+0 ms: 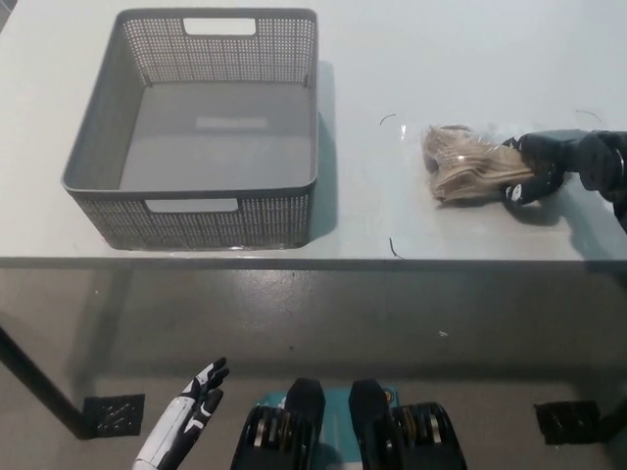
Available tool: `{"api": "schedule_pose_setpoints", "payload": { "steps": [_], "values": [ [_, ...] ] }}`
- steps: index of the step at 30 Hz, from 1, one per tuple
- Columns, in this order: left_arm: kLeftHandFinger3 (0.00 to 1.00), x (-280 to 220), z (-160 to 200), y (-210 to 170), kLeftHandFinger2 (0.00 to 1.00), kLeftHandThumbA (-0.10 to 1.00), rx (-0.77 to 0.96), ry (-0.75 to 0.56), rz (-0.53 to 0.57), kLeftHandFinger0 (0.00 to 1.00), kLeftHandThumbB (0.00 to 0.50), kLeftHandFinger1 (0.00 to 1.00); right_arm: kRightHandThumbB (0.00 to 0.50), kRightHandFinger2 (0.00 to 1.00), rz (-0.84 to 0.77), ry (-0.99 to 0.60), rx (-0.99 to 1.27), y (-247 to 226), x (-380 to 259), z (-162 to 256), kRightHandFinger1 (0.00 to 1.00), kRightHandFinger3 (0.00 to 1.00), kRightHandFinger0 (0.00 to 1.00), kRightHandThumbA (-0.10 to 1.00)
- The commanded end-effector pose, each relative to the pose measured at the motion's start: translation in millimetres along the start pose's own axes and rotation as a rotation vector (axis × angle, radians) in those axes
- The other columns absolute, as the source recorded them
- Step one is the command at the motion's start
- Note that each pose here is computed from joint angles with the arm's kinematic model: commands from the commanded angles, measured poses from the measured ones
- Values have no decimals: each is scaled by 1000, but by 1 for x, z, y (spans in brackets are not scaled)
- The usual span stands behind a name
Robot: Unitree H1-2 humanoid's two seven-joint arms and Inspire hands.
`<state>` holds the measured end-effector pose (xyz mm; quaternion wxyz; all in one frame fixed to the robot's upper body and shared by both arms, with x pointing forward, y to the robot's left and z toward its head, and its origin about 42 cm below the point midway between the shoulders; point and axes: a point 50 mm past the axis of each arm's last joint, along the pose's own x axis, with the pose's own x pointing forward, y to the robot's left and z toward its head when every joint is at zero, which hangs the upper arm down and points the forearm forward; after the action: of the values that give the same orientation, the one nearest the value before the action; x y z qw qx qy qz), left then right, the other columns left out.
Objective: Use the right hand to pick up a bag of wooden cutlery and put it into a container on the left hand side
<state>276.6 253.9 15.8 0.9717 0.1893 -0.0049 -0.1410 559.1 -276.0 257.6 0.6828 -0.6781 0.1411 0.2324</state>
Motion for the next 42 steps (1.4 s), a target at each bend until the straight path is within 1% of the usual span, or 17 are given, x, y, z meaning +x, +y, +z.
{"api": "schedule_pose_setpoints", "payload": {
  "steps": [1,2,3,4,5,6,9,11,13,14,19,24,27,29,36,39,42],
  "values": [
    [1000,8,10,16,1000,1000,58,-69,16,1000,444,1000,193,331,-395,-113,-21,-1,10,18,189,382,38,-95],
    [1000,9,10,17,1000,1000,60,-70,16,1000,443,1000,178,380,-419,-114,-8,1,10,17,154,409,8,-99],
    [1000,10,10,17,1000,1000,62,-71,16,1000,443,1000,151,610,-431,-119,29,2,10,15,252,525,0,-100],
    [1000,11,10,18,1000,1000,62,-72,15,1000,443,1000,127,758,-443,-124,54,3,10,13,322,642,0,-100],
    [1000,11,11,19,1000,1000,61,-74,13,1000,437,1000,111,874,-468,-128,74,5,10,10,424,778,7,-100],
    [1000,12,11,20,1000,1000,71,-76,9,1000,433,1000,105,907,-487,-135,72,5,10,8,493,894,8,-100],
    [1000,12,11,21,1000,1000,71,-76,6,1000,430,1000,93,913,-535,-140,89,6,9,3,490,962,0,-100],
    [1000,13,12,21,1000,1000,67,-78,6,1000,430,1000,97,886,-564,-139,129,5,7,-3,485,900,0,-100],
    [1000,14,12,21,1000,1000,67,-77,4,1000,431,1000,69,811,-596,-149,163,4,5,-7,425,759,0,-100],
    [1000,13,12,22,1000,1000,67,-76,5,1000,431,1000,66,820,-611,-160,186,2,4,-8,426,769,0,-100],
    [1000,14,11,22,1000,1000,68,-75,5,1000,428,1000,127,818,-740,-240,378,-16,-4,-10,381,778,0,-100],
    [1000,12,10,22,1000,1000,72,-71,5,1000,431,1000,136,783,-846,-290,496,-52,-14,2,339,781,0,-100],
    [1000,11,9,22,1000,1000,73,-67,7,1000,431,1000,110,756,-878,-351,600,-73,-21,13,319,807,0,-100],
    [1000,12,9,22,1000,1000,74,-67,6,1000,424,1000,141,762,-894,-382,648,-86,-24,22,341,789,0,-100],
    [1000,8,6,20,1000,1000,73,-57,-2,1000,424,1000,154,794,-901,-478,706,-109,-32,64,403,810,0,-100],
    [1000,8,6,21,1000,1000,71,-56,-3,1000,426,1000,145,682,-899,-523,720,-116,-35,82,287,785,0,-100],
    [1000,7,6,21,1000,1000,82,-55,-4,1000,432,1000,144,719,-876,-575,721,-125,-38,109,271,787,0,-100]
  ]
}}
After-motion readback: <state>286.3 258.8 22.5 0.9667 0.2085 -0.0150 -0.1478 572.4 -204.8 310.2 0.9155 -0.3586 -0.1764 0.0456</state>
